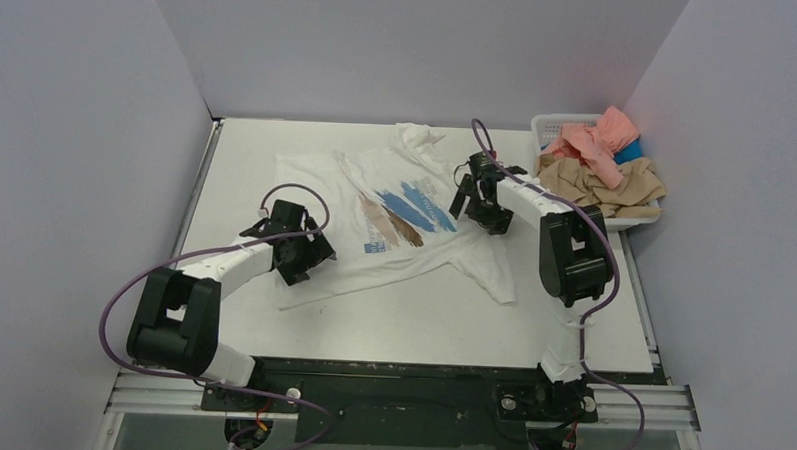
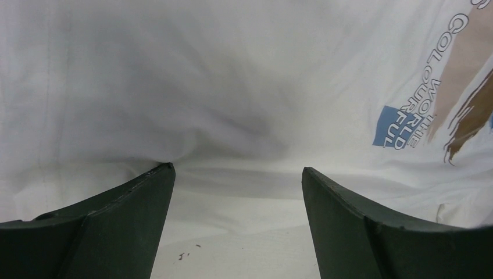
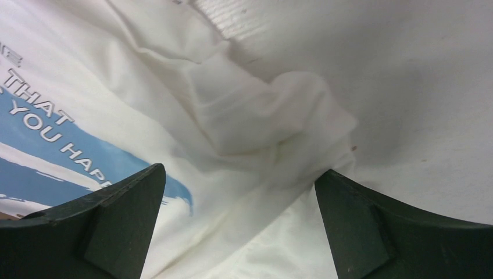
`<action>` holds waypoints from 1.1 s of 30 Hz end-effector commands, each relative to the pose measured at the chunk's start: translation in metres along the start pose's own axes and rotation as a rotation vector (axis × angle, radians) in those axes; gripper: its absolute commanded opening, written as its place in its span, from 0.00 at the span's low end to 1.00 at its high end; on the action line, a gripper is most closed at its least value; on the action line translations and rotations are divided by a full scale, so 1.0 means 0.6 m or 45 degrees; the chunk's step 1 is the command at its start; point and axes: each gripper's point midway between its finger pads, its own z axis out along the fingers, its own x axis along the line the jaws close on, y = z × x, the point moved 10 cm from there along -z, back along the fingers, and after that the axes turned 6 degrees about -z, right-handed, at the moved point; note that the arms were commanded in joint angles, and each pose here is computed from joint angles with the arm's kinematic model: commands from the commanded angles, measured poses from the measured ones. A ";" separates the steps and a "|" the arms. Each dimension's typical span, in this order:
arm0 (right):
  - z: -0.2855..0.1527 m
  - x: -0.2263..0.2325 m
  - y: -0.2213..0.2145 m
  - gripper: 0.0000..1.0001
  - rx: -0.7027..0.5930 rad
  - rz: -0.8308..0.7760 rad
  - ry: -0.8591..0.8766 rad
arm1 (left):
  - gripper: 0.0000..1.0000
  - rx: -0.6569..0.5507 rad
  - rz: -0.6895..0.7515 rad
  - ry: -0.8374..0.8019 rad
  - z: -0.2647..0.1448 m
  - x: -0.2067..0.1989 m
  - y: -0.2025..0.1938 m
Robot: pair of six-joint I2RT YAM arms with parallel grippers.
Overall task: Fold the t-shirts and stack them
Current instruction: Flatten out the tshirt
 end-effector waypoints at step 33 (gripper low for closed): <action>-0.189 -0.240 -0.301 0.96 -0.206 0.349 0.011 | 0.76 -0.275 -0.355 0.173 -0.059 0.156 -0.065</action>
